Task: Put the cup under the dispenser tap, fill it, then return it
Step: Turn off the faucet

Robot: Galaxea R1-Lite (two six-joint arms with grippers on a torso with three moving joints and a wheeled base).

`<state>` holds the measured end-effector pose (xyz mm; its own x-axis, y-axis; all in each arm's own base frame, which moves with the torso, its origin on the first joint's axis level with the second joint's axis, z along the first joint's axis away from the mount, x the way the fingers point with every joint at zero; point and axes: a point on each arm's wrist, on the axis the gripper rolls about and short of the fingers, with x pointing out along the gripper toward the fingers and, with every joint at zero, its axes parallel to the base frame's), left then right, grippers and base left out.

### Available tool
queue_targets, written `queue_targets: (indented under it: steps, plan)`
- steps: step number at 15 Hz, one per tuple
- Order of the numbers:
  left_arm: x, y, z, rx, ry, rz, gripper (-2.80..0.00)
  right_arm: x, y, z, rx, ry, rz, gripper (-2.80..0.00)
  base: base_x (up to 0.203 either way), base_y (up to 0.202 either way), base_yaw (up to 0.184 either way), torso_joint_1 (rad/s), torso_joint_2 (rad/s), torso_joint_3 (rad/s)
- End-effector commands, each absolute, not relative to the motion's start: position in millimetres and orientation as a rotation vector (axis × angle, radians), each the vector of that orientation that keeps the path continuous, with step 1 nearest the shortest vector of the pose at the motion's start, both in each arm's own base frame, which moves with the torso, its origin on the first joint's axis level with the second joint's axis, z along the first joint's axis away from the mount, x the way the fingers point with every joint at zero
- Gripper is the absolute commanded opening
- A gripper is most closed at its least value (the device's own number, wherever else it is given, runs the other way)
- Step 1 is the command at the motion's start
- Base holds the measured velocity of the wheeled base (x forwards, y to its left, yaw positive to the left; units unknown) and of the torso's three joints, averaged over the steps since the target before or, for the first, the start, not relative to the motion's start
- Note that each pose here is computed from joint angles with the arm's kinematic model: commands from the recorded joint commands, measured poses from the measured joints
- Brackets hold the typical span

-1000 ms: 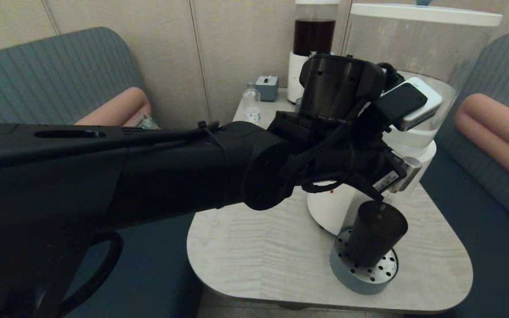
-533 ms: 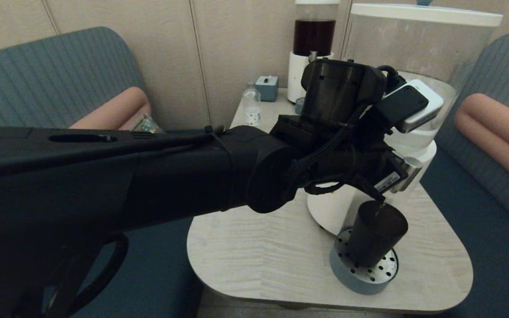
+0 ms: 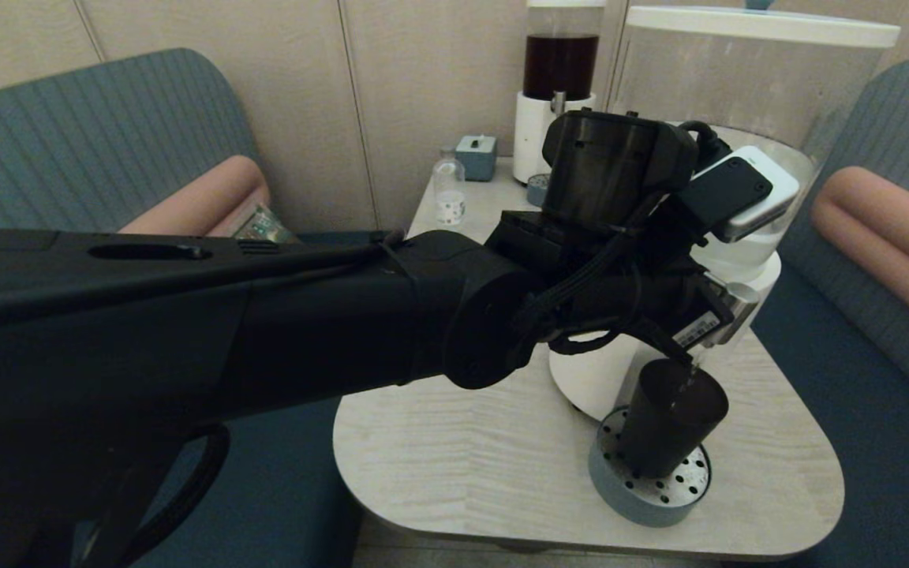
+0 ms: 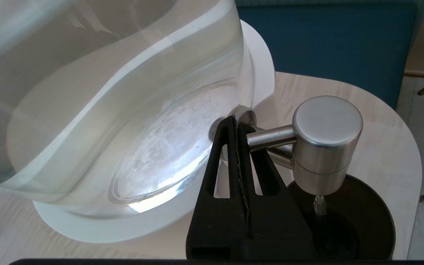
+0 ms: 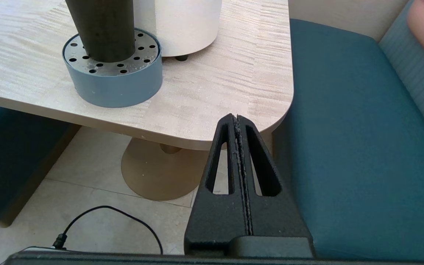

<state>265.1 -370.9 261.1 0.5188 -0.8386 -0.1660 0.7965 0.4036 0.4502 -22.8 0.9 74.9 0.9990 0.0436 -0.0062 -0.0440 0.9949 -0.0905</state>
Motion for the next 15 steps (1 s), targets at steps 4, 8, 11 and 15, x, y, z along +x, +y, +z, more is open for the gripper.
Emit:
queue_targets:
  steps: [4, 8, 11, 15]
  plan:
    - [255.7, -353.5, 266.1, 0.529, -0.065, -1.029, -2.80, -22.8, 0.9, 74.4, -0.092, 0.004, 0.045, -2.80, 0.000, 0.000, 0.000, 0.000, 0.00, 0.000]
    - [250.0, -340.6, 270.3, 0.536, -0.051, -1.008, -2.80, -22.8, 0.9, 74.4, -0.092, 0.004, 0.045, -2.80, 0.000, 0.000, 0.000, 0.000, 0.00, 0.000]
    - [243.1, -329.6, 274.4, 0.540, -0.044, -1.007, -2.80, -22.7, 0.9, 74.4, -0.092, 0.006, 0.045, -2.80, 0.000, 0.000, 0.000, 0.000, 0.00, 0.000]
    - [229.6, -311.7, 279.4, 0.607, 0.041, -1.031, -2.80, -22.9, 0.9, 74.6, -0.092, 0.004, 0.045, -2.80, 0.000, 0.000, 0.000, 0.000, 0.00, 0.000]
